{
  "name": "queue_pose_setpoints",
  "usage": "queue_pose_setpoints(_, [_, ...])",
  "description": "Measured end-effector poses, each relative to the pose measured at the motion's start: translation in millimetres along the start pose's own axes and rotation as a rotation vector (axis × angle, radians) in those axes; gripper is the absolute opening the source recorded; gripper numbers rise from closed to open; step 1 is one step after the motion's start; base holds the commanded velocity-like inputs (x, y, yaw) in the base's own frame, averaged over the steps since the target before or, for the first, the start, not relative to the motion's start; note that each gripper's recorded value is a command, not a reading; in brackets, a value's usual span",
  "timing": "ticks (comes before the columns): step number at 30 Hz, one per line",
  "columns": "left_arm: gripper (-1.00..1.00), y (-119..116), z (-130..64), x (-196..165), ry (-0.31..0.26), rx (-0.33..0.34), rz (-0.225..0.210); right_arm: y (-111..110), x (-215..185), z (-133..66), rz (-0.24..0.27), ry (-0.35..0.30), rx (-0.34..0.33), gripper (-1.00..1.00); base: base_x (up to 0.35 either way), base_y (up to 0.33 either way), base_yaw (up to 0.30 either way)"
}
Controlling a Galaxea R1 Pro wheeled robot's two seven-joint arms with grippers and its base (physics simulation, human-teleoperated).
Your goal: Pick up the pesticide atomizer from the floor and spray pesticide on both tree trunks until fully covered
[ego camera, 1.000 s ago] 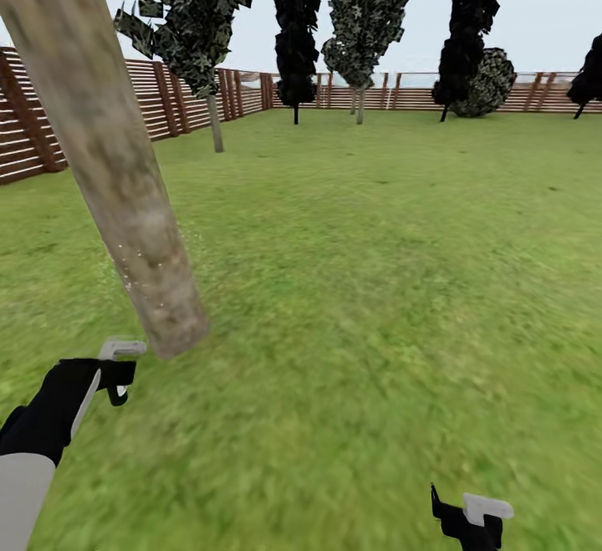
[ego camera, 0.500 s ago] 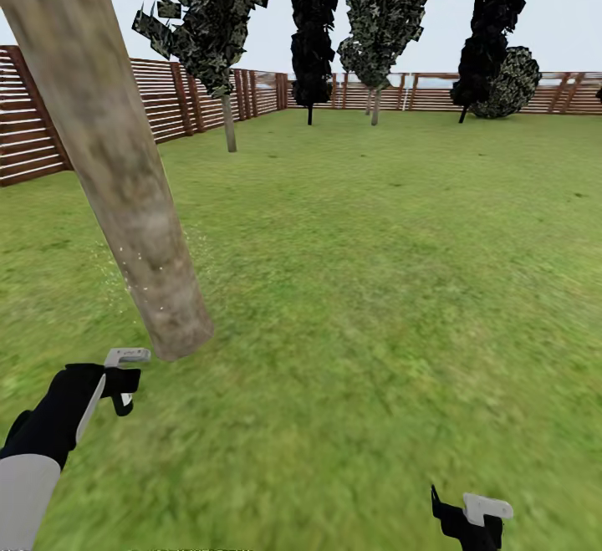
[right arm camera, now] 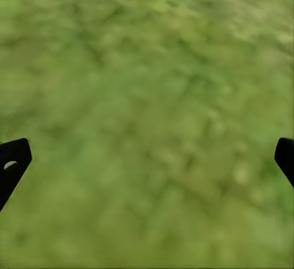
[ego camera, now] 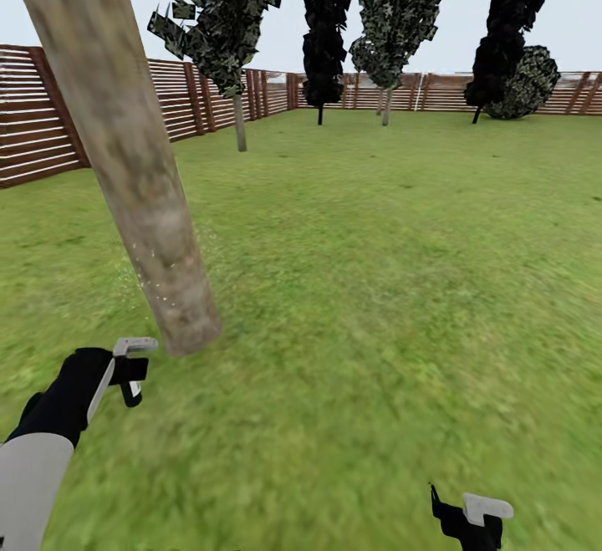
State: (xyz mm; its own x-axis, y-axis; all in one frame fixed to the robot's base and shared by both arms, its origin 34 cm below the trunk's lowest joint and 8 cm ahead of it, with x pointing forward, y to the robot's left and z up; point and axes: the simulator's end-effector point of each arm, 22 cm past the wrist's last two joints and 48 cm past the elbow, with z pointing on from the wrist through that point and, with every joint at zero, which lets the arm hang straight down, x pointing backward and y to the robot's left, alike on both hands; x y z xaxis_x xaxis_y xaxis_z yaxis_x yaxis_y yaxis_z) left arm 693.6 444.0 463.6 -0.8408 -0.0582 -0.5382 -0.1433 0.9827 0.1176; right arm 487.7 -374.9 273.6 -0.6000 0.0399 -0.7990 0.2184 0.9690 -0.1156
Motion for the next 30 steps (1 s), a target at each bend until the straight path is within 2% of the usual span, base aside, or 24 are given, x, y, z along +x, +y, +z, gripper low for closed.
queue_pose_setpoints(3, [-1.0, -1.7, -1.8, -4.0, -0.009, -0.003, 0.001, -0.3, -0.2, -0.1, 0.0, -0.001, 0.001, 1.0, 0.111, -0.134, 0.085])
queue_pose_setpoints(6, [-1.0, 15.2, -2.9, -2.5, -0.012, -0.018, -0.048, -2.2, -0.5, 0.1, -0.001, -0.001, 0.004, 1.0, 0.153, -0.222, 0.008])
queue_pose_setpoints(9, [-1.0, 25.8, -3.7, -1.5, -0.012, -0.028, -0.067, -1.7, -0.4, 0.1, -0.002, -0.001, 0.003, 1.0, 0.106, -0.246, 0.001])
queue_pose_setpoints(16, [-1.0, 24.8, -3.4, -1.2, -0.01, -0.028, -0.065, -1.6, -0.2, 0.1, -0.002, -0.001, 0.003, 1.0, -0.052, -0.269, 0.007])
queue_pose_setpoints(26, [-1.0, 25.8, -3.7, -1.1, -0.01, -0.029, -0.067, -0.5, -0.3, 0.0, -0.001, -0.001, 0.001, 1.0, 0.102, -0.272, 0.25])
queue_pose_setpoints(30, [-1.0, 24.1, -3.5, -1.2, -0.01, -0.028, -0.063, -1.0, -0.4, 0.0, -0.002, -0.001, 0.002, 1.0, 0.131, -0.272, 0.061])
